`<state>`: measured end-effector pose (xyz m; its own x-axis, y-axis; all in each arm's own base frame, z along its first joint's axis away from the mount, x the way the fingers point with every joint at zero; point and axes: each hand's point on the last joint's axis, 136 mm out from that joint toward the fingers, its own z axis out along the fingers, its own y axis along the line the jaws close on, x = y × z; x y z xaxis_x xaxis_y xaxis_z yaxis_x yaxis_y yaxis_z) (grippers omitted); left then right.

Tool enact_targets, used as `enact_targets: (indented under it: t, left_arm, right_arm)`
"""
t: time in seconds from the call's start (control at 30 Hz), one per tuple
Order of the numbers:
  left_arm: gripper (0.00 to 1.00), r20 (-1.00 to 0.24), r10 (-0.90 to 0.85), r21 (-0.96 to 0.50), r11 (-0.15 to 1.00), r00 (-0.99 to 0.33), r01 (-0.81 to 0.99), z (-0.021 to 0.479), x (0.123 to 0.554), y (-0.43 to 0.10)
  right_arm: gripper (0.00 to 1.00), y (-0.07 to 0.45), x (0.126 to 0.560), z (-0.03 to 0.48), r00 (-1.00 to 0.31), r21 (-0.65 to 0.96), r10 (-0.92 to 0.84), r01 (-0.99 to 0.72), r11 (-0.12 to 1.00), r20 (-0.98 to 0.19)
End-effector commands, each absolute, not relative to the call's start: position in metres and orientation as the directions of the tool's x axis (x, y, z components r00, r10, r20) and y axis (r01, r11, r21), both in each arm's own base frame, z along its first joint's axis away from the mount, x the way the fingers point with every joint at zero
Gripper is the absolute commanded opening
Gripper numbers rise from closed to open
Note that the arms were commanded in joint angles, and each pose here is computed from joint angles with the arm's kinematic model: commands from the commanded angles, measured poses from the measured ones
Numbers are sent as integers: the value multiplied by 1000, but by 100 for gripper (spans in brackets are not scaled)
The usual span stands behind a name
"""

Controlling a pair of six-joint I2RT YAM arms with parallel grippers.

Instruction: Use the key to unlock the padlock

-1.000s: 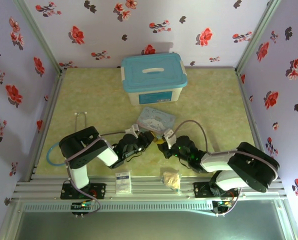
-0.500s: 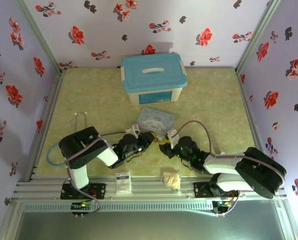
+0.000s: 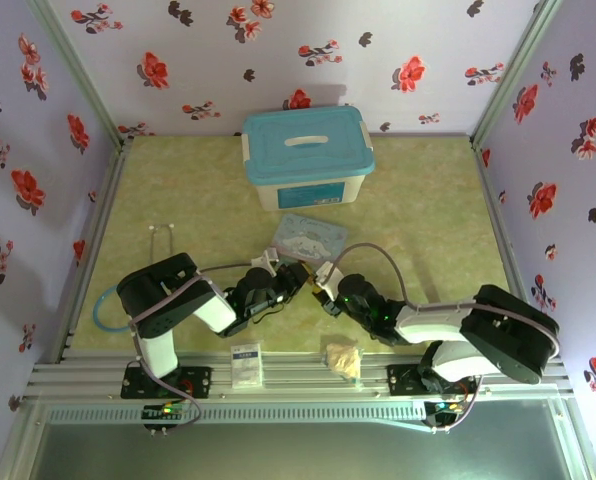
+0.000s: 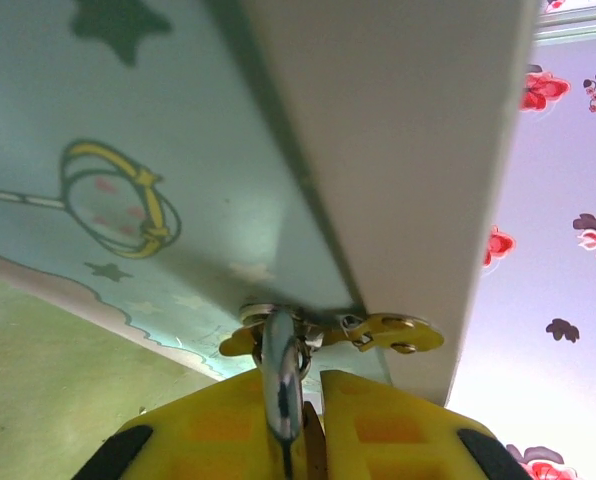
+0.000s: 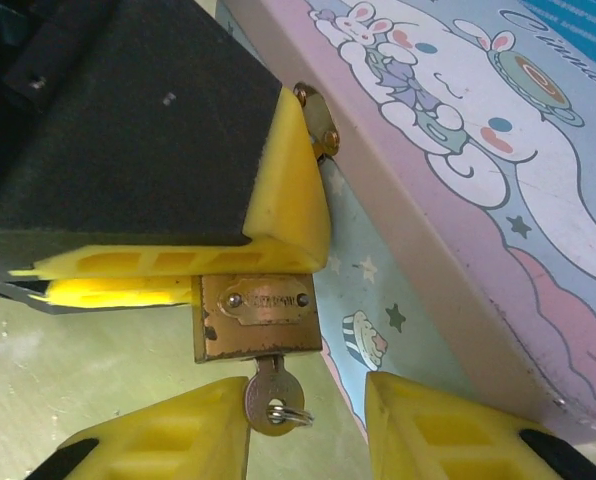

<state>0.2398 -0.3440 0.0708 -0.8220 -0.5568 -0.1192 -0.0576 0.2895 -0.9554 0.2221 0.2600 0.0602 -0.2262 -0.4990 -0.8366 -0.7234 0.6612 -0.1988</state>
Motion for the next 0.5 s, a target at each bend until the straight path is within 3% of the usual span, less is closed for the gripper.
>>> enact_targets:
  t: [0.0, 0.27, 0.47]
  left_arm:
    - [0, -124, -542, -980, 197, -831, 18, 107, 238, -354]
    - [0, -122, -538, -981, 193, -834, 19, 108, 237, -356]
    - [0, -113, -533, -981, 196, -839, 7, 103, 236, -357]
  right_arm:
    - [33, 262, 231, 67, -178, -277, -536, -698, 660, -825]
    - [26, 263, 237, 64, -132, -411, -622, -643, 647, -772]
    - [15, 267, 237, 64, -137, -379, -589, -646, 663, -796]
